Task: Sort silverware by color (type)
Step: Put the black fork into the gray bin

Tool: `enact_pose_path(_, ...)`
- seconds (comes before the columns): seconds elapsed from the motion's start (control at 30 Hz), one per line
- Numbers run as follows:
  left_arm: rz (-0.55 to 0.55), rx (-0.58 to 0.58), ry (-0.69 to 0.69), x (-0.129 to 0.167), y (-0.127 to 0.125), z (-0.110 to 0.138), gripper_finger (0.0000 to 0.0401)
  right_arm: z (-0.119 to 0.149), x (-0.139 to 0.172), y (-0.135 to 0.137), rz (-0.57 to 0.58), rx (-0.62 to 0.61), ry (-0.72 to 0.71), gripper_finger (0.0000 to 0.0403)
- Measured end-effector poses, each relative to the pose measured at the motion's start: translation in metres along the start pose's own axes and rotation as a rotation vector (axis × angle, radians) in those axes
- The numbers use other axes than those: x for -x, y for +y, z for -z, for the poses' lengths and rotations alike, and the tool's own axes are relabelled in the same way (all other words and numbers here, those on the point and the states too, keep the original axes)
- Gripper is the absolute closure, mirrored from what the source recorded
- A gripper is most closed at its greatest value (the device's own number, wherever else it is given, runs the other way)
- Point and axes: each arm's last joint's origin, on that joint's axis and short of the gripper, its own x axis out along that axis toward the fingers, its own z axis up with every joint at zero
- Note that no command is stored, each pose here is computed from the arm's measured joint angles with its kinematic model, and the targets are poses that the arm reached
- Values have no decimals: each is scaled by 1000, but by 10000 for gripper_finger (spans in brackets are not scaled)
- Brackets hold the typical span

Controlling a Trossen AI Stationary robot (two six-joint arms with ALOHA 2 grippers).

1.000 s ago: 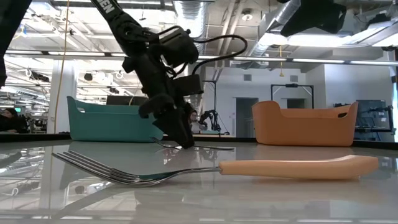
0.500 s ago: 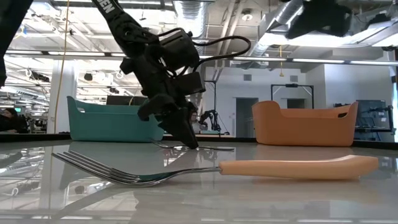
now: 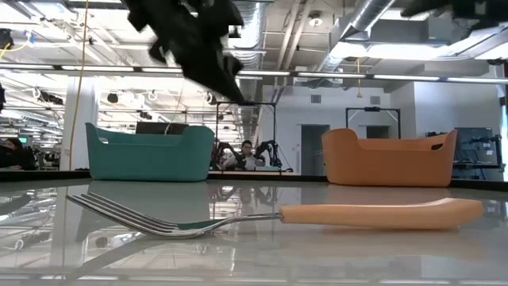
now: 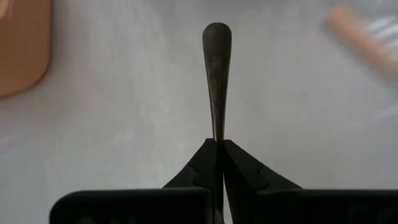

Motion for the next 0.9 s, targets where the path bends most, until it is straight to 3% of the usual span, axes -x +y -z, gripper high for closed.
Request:
enact_pose_path(0.13, 32, 76, -97, 24, -11, -16, 401, -1, 5, 1, 3, -101, -207, 129)
enact_pose_path(0.3, 39, 27, -129, 31, -35, -28, 401, -18, -1, 5, -26, -253, -400, 129)
enact_pose_path(0.43, -32, -21, -115, 32, -51, -32, 401, -33, -17, 8, -66, -416, -420, 129)
enact_pose_path(0.57, -101, -30, -114, 33, -61, -36, 401, -41, -42, 10, -90, -484, -362, 129)
enact_pose_path(0.73, -137, 19, -121, 34, -66, -38, 401, -41, -74, 7, -65, -443, -315, 129)
enact_pose_path(0.9, -179, 83, -131, 35, -67, -39, 401, -46, -83, 5, -51, -381, -300, 129)
